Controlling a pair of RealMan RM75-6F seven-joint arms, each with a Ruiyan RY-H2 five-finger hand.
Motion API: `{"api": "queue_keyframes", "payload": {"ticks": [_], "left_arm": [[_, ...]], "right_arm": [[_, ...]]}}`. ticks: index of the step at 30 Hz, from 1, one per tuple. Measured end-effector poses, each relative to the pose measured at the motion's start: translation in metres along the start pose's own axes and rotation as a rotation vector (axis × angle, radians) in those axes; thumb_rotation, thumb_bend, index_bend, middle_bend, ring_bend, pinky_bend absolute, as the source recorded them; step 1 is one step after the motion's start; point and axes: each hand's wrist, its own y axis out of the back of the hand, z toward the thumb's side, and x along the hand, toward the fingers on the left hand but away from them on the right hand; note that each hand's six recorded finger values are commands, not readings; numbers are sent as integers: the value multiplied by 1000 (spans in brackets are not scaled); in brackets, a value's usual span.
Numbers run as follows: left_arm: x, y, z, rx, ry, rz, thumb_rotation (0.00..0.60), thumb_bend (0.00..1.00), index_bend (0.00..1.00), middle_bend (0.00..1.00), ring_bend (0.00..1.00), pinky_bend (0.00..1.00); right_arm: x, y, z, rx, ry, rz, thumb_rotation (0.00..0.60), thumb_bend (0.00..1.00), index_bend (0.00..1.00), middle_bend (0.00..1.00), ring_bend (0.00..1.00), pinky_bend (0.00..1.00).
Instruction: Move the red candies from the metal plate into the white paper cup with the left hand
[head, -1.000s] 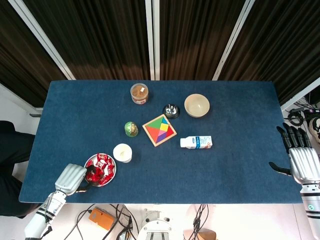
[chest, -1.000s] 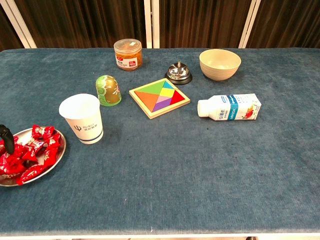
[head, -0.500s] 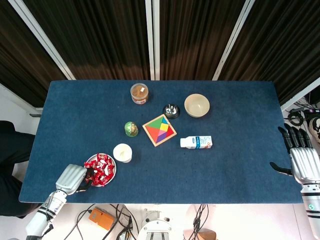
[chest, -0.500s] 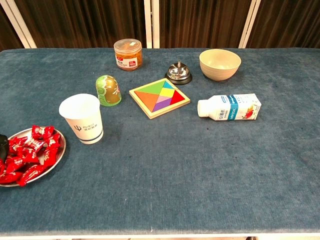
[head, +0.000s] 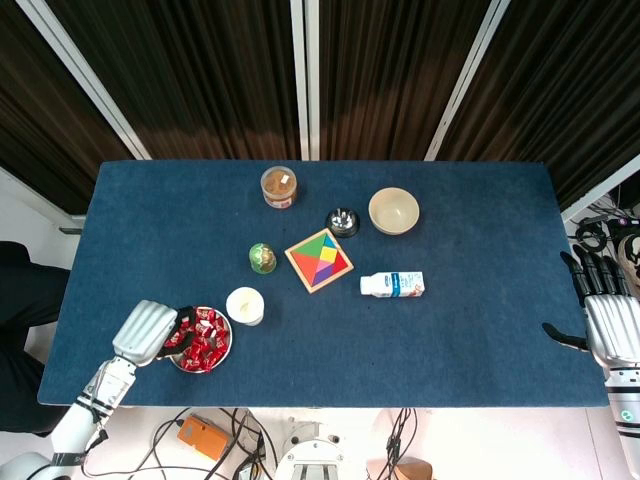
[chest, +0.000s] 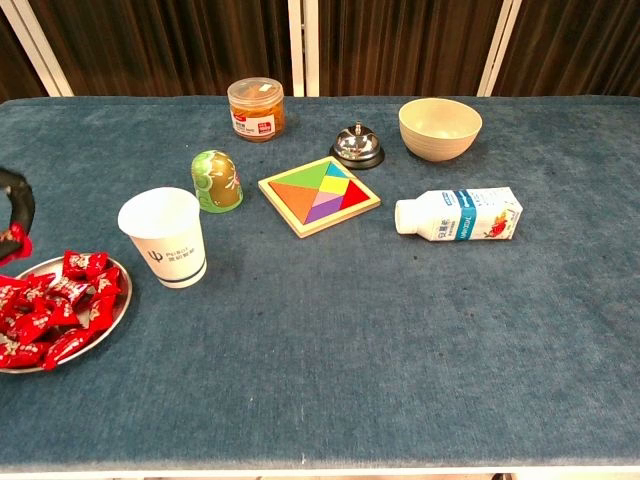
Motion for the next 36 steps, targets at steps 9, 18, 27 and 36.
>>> {"api": "queue_keyframes", "payload": {"ticks": [9, 18, 27, 36], "left_arm": [[65, 35, 43, -107, -129, 57, 582, 382, 607, 945, 964, 946], [95, 16, 60, -65, -132, -30, 562, 368, 599, 944, 964, 946], [98, -2, 56, -8, -88, -89, 560, 269, 513, 945, 966, 946], [90, 0, 51, -7, -61, -64, 564, 146, 334, 944, 965, 946]], "right_arm": [[5, 0, -6, -10, -9, -3, 600, 236, 0, 23, 0, 50], [8, 1, -16, -22, -34, -11, 600, 236, 0, 23, 0, 50], [7, 0, -13, -18, -20, -5, 600, 236, 0, 23, 0, 50], [2, 8, -2, -6, 14, -24, 600, 236, 0, 23, 0, 50]]}}
